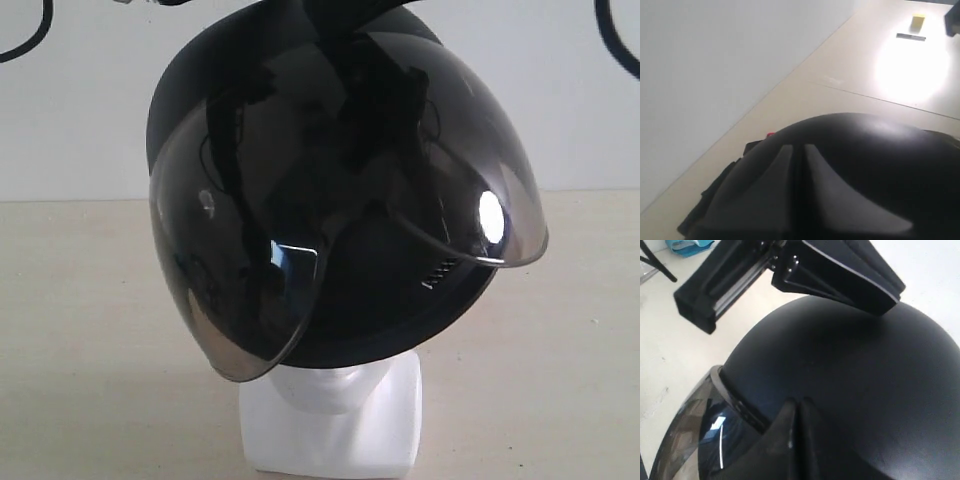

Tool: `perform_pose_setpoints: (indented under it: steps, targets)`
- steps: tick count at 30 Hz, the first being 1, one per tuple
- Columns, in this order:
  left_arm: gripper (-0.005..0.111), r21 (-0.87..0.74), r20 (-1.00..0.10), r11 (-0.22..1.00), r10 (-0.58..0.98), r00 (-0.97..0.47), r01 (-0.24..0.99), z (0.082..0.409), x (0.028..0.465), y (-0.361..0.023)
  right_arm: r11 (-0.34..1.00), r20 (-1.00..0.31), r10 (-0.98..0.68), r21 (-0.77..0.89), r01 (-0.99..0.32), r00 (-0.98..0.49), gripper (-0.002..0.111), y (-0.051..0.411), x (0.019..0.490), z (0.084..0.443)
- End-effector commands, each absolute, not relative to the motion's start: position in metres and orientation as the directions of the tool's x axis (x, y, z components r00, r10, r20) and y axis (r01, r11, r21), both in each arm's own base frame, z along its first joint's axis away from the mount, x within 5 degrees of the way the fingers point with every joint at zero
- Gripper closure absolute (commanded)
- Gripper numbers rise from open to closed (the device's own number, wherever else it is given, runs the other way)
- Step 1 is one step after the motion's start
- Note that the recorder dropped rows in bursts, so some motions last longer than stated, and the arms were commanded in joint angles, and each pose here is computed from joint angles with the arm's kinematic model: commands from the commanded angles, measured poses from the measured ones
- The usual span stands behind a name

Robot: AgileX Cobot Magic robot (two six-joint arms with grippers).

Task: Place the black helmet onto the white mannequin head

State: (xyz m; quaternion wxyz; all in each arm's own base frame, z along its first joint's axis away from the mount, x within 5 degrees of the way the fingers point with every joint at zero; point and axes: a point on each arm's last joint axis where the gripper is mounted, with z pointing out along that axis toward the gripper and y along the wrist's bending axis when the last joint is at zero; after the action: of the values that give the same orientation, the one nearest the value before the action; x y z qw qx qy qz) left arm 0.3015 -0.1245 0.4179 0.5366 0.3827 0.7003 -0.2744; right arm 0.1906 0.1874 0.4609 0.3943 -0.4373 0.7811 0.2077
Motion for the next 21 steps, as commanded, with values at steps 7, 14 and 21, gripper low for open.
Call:
perform_pose_setpoints:
  steps: [7,14,21]
  targets:
    - [0.102,-0.048,-0.955,0.477,0.237,-0.181,0.878,0.403,0.317,-0.136,0.509,-0.713,-0.595,0.021,-0.86,-0.37,0.109,0.182,0.182,0.453]
    - [0.102,-0.081,-0.952,0.45,0.23,-0.203,0.889,0.403,0.327,-0.14,0.506,-0.69,-0.613,0.03,-0.862,-0.384,0.109,0.181,0.18,0.451]
    - [0.102,-0.108,-0.944,0.438,0.237,-0.23,0.892,0.394,0.336,-0.143,0.508,-0.675,-0.622,0.038,-0.861,-0.397,0.109,0.181,0.18,0.444]
